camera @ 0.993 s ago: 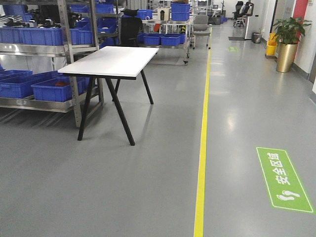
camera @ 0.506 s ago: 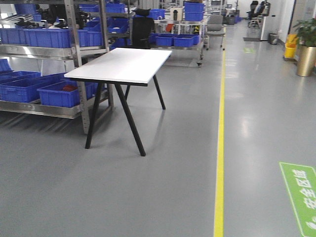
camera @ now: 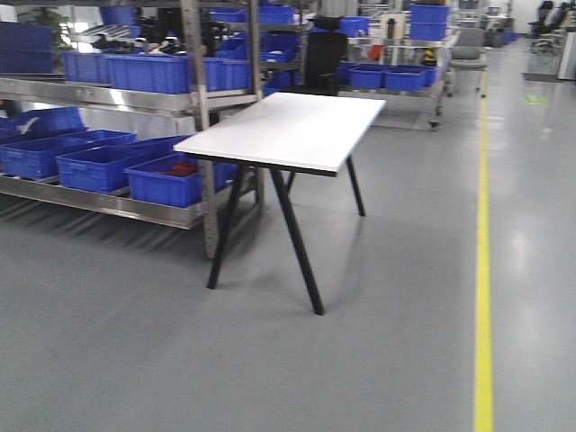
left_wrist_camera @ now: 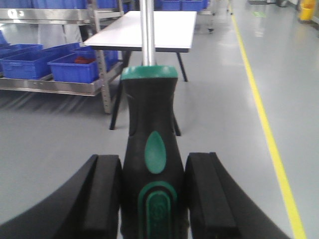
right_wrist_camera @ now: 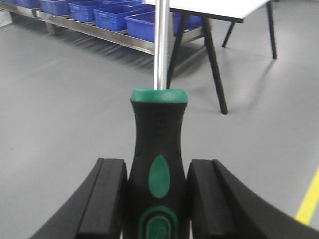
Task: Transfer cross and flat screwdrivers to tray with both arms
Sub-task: 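Drive the base through the warehouse to the shelf with the grey tray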
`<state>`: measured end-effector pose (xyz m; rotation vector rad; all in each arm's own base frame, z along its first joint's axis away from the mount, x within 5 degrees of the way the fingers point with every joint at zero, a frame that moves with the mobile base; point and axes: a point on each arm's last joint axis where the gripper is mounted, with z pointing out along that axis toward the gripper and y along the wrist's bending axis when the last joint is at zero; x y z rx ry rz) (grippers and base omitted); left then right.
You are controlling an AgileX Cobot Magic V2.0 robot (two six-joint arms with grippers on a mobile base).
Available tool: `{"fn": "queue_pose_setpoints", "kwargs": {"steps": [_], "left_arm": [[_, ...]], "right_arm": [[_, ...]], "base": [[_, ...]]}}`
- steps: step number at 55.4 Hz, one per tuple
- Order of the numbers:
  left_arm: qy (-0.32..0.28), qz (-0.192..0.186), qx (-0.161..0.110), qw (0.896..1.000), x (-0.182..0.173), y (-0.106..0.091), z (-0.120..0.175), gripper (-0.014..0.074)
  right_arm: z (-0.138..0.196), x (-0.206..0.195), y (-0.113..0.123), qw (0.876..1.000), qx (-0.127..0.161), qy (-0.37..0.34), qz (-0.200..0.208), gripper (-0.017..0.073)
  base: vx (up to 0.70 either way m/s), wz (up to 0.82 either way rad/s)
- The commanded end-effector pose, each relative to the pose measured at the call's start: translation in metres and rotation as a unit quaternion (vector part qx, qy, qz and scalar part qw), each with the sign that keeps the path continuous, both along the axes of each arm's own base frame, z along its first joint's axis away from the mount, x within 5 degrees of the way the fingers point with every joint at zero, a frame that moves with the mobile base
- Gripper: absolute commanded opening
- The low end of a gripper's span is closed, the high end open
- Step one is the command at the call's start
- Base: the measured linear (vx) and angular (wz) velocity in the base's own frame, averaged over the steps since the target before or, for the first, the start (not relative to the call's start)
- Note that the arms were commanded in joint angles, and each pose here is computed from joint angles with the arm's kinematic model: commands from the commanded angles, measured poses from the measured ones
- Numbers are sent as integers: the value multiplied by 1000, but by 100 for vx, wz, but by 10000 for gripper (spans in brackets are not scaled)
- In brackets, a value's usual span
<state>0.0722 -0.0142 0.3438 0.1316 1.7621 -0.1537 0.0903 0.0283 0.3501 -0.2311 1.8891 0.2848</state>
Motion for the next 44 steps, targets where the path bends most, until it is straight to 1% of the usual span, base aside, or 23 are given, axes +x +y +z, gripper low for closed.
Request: {"fn": "queue_pose_setpoints", "kwargs": {"steps": [1,24,44], "left_arm": [[-57,4,-15,998,1,0,18,-6],[-57,4,-15,998,1,0,18,-6],[-57,4,-15,998,1,0,18,-6]], "right_arm": [[15,2,-2,999,15,-46,-16,-8],[15,2,-2,999,14,-45,-16,-8],[14,1,-2,999,13,-41,-14,-8]], "base": [[50,38],[51,48],[54,65]]}}
